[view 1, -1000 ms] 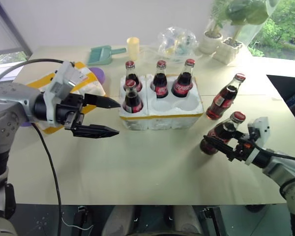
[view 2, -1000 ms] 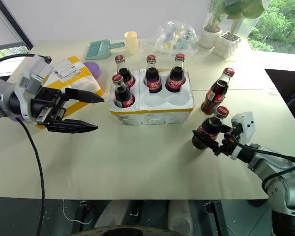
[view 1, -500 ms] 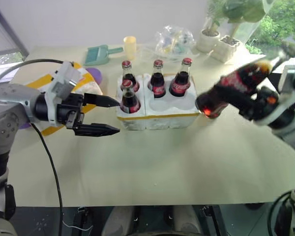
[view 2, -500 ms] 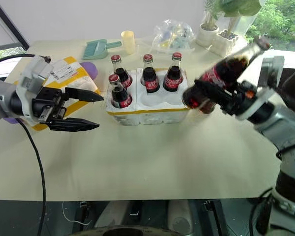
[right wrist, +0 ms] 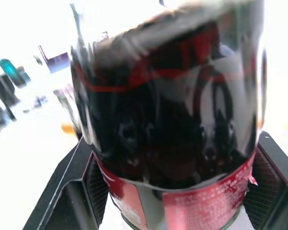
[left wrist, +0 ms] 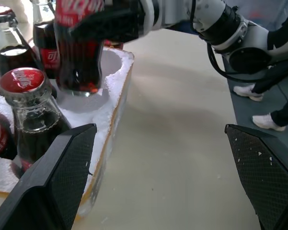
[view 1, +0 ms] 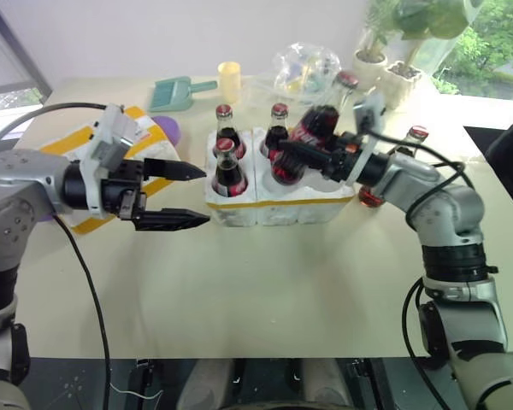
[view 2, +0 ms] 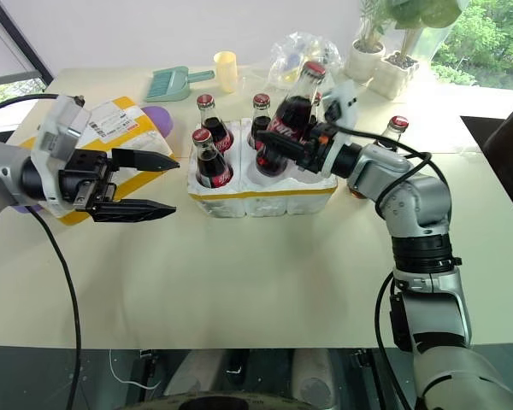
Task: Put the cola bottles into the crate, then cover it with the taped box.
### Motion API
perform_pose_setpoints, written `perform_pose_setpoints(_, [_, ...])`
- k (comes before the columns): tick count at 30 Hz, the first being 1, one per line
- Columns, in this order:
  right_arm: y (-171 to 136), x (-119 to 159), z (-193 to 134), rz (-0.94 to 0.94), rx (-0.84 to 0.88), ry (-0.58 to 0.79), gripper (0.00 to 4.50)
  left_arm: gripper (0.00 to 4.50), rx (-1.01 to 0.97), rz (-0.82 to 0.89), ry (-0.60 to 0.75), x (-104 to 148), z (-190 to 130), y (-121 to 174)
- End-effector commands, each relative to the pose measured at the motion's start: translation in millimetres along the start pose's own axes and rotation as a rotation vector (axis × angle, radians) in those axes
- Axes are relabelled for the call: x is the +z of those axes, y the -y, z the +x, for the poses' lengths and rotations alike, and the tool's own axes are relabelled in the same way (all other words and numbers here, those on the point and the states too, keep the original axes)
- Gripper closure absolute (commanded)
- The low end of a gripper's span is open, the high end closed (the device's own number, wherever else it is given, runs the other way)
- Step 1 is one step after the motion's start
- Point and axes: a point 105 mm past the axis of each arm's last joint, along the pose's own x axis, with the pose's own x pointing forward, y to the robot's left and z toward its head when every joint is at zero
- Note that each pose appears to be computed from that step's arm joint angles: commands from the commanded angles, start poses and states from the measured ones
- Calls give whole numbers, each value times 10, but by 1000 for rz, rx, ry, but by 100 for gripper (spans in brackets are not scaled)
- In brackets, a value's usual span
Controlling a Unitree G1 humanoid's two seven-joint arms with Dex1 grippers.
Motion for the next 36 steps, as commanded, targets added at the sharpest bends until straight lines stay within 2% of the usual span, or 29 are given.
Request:
perform_pose_setpoints(1, [-149, 43, 69, -120, 74, -8, 164, 0, 13, 59, 28, 134, -51, 50])
perform_pose_setpoints(8, [-61, -211, 311, -176, 36, -97, 164, 0, 19, 65, 36, 144, -32, 34])
perform_pose_setpoints(10, [20, -270, 339, -185, -3, -126, 55, 0, 19, 68, 39, 153, -22, 29])
perform_pose_setpoints(11, [51, -258, 335, -187, -21, -123, 19, 0, 19, 70, 39, 156, -19, 27])
perform_pose_setpoints(12, [70, -229, 322, -191, -34, -114, 4, 0, 20, 70, 40, 158, -19, 24])
perform_pose_setpoints(15, [76, -46, 198, -184, -55, -50, 4, 0, 20, 71, 40, 159, -20, 21])
perform_pose_setpoints(19, [-21, 254, -242, -148, -116, 50, 4, 0, 17, 73, 21, 138, -34, 40])
perform_pose_setpoints(22, [-153, 304, -585, -107, -149, 67, 4, 0, 20, 75, 19, 149, -61, 25])
perform_pose_setpoints(26, [-115, 158, -977, -85, -318, -3, 4, 0, 22, 79, 20, 150, -65, -7])
perform_pose_setpoints(30, [189, 5, -1403, -55, -610, -18, 4, 0, 11, 84, 35, 152, -24, -37])
perform_pose_setpoints(36, [453, -165, -1652, -46, -800, -30, 4, 0, -11, 90, 48, 159, 43, -52])
